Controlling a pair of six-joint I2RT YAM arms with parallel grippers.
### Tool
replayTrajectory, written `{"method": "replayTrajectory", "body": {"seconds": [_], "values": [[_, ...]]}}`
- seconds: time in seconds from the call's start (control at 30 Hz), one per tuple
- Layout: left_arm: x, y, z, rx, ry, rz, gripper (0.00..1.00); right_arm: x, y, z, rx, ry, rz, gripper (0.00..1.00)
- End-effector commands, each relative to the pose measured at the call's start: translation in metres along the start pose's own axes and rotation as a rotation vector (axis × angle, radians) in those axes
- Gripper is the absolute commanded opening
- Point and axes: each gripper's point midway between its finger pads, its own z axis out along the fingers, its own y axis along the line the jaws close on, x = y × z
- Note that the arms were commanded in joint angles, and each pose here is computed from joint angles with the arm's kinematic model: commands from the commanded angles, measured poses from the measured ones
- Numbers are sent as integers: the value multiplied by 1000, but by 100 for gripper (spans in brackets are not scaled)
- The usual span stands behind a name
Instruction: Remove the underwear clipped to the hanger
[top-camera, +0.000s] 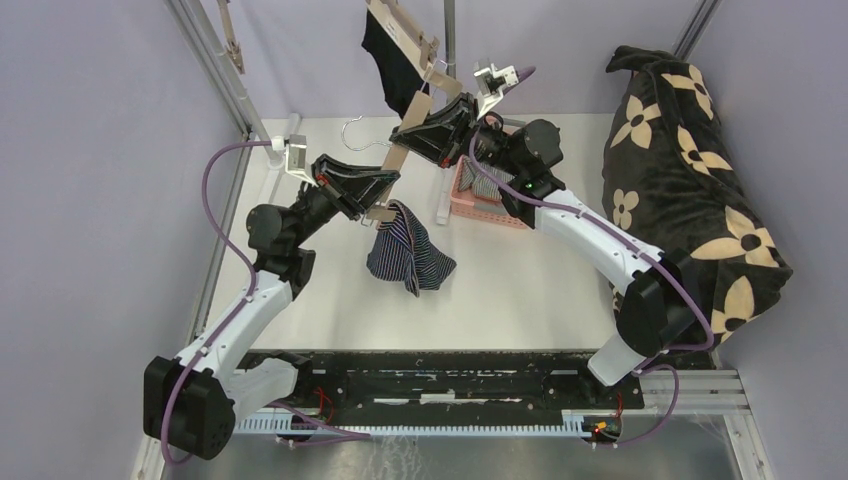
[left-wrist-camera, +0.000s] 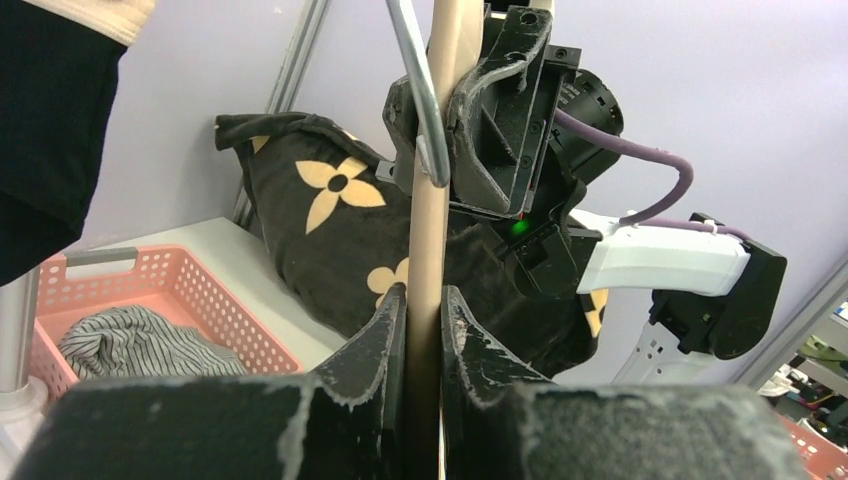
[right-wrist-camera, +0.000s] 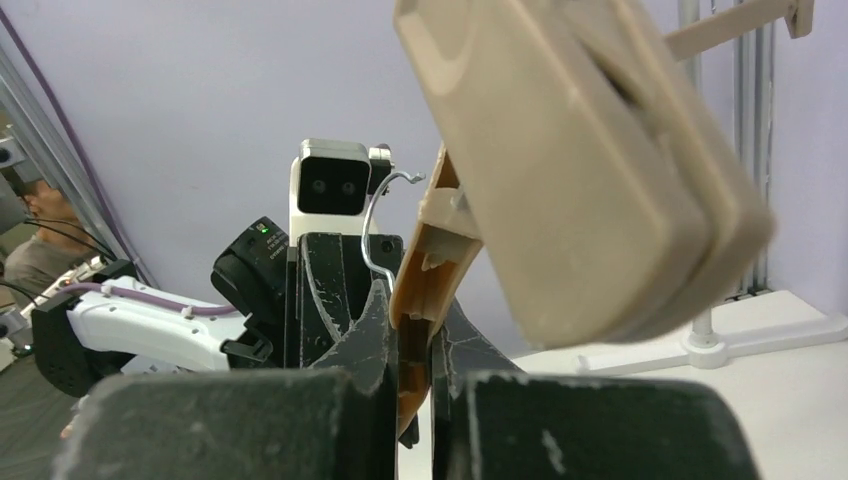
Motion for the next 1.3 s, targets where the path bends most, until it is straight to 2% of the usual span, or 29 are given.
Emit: {"method": "replayTrajectory", "body": {"seconds": [0.0, 0.1, 0.17, 0.33, 0.53, 0.7, 0.9, 1.27], "values": [[-18, -25, 3, 75, -56, 22, 3, -22, 5, 6, -25, -52, -96, 1], [-14, -18, 4, 43, -35, 6, 3, -22, -3, 4, 28, -48, -102, 1], [-10, -13, 4, 23, -19, 0, 7, -23, -4, 2, 46, -42, -116, 1], [-2, -9, 1, -7, 25, 26, 38, -28, -1, -1, 62, -41, -144, 1], [-2, -9, -12, -67, 62, 138, 55, -39, 10, -5, 58, -62, -170, 1], [9, -12, -28, -80, 113, 201, 59, -48, 19, -6, 47, -72, -176, 1], [18, -4, -34, -108, 104, 173, 60, -57, 37, -6, -13, -94, -151, 1], [28, 6, -36, -132, 137, 169, 60, -62, 43, -8, -14, -96, -160, 1]]}}
